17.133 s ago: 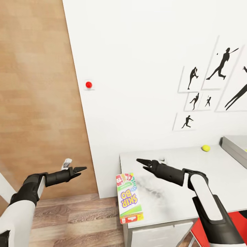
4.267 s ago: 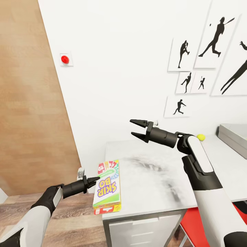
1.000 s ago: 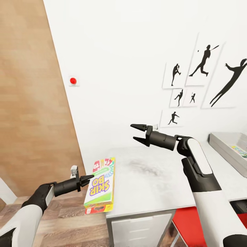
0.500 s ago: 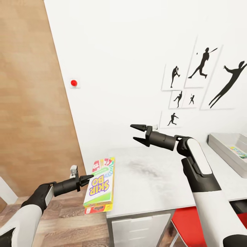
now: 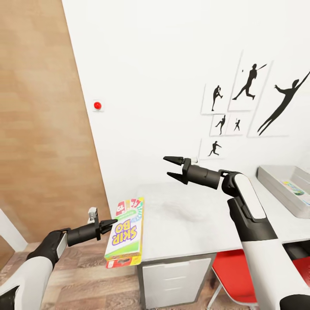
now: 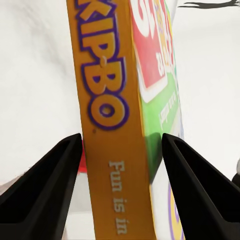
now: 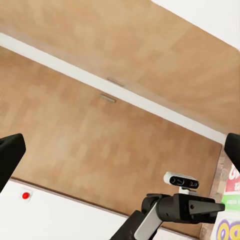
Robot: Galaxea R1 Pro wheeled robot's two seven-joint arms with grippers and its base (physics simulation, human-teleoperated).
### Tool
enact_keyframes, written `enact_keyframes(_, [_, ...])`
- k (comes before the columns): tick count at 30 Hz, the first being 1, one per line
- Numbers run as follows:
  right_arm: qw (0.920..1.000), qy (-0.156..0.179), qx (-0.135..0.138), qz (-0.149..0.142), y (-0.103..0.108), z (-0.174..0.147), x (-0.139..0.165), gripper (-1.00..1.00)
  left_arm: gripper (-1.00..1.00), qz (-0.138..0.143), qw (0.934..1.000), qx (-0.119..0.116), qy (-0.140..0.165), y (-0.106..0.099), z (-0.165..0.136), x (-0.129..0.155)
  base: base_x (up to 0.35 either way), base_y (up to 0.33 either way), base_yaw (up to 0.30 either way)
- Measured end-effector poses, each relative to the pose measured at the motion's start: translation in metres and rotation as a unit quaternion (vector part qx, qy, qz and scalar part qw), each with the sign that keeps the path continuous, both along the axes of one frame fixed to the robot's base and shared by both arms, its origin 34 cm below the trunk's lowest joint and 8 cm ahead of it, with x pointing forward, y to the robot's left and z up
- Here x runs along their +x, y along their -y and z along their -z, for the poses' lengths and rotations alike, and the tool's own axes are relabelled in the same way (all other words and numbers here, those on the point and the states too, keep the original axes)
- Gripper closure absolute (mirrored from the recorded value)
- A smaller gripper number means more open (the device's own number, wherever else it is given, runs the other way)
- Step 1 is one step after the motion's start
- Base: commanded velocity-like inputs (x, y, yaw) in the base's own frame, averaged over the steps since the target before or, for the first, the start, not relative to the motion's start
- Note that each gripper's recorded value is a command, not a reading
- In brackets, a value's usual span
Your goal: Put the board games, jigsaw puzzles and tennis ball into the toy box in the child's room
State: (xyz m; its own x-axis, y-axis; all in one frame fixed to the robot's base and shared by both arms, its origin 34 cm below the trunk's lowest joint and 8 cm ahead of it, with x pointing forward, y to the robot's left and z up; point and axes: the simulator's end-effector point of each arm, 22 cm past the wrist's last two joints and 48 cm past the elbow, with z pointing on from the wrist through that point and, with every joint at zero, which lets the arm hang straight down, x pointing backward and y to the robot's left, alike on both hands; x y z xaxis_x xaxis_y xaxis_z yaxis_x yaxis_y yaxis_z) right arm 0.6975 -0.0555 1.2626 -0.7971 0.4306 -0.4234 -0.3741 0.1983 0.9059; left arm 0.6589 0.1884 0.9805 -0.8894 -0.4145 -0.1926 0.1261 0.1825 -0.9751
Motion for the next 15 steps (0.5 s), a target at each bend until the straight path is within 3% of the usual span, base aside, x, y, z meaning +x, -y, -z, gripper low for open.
enact_keyframes(5, [0.9999, 0.000, 0.005, 0.010, 0.001, -0.006, 0.002, -1.00, 1.00, 0.000, 1.0000, -0.001, 0.000, 0.000, -0.006, -0.002, -0.028, 0.003, -0.065])
enact_keyframes(15, [0.9999, 0.003, 0.006, 0.013, 0.001, -0.019, -0.003, -1.00, 1.00, -0.001, 1.0000, 0.001, 0.005, -0.002, -0.018, -0.005, -0.002, 0.000, -0.221])
